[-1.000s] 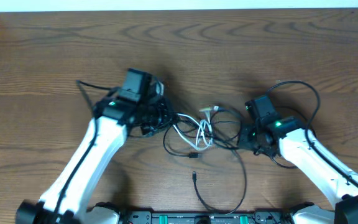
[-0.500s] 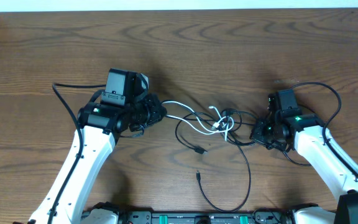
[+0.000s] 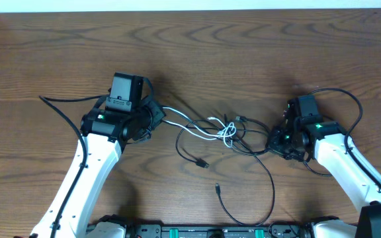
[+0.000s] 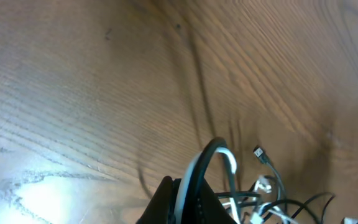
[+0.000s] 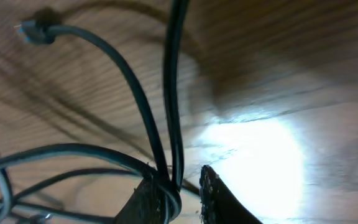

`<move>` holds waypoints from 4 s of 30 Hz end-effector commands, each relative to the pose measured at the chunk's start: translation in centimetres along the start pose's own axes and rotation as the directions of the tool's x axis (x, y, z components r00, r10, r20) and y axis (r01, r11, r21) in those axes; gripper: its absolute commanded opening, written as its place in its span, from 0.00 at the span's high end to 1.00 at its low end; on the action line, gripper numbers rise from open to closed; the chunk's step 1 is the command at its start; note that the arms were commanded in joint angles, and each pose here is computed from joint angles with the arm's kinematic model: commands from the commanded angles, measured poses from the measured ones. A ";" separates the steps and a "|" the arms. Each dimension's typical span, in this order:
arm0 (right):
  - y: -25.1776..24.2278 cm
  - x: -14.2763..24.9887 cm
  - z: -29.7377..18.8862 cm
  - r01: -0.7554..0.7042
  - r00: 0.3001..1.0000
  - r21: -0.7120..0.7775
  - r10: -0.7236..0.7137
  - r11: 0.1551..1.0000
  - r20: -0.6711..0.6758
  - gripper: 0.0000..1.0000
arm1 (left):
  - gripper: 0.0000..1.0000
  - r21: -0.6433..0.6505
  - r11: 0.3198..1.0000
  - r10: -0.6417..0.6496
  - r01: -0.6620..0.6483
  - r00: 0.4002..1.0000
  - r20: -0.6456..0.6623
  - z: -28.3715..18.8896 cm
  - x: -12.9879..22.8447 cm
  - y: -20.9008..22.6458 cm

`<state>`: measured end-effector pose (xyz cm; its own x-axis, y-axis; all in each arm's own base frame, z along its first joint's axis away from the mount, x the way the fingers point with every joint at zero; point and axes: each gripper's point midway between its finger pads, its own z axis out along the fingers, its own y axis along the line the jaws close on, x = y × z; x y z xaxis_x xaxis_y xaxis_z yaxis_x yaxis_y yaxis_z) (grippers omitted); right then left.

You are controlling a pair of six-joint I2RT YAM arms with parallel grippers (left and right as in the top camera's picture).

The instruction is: Untangle cables

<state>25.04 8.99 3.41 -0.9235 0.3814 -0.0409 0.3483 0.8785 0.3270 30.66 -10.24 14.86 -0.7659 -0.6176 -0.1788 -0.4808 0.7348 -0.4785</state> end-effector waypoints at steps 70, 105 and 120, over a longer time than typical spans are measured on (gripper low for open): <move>24.9 7.3 1.9 0.341 0.938 -0.565 -0.233 0.752 0.257 0.47 | 0.92 -0.068 0.975 0.208 -0.211 0.977 -0.044 1.9 -0.4 1.6; 26.0 4.6 5.2 0.328 0.931 -0.585 -0.150 0.742 0.332 0.51 | 0.92 -0.076 0.975 0.206 -0.210 0.977 -0.052 1.9 -0.2 1.9; 26.0 6.9 6.4 0.519 0.853 -0.547 -0.365 0.656 0.372 0.89 | 0.92 -0.076 0.975 0.206 -0.210 0.977 -0.052 1.9 -0.2 1.9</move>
<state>30.44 35.32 6.04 -0.8576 0.2734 -0.4357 -0.1859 0.6249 0.7582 30.70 -9.69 11.95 -0.8804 -0.4236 -0.2132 -0.3302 0.8702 -0.3656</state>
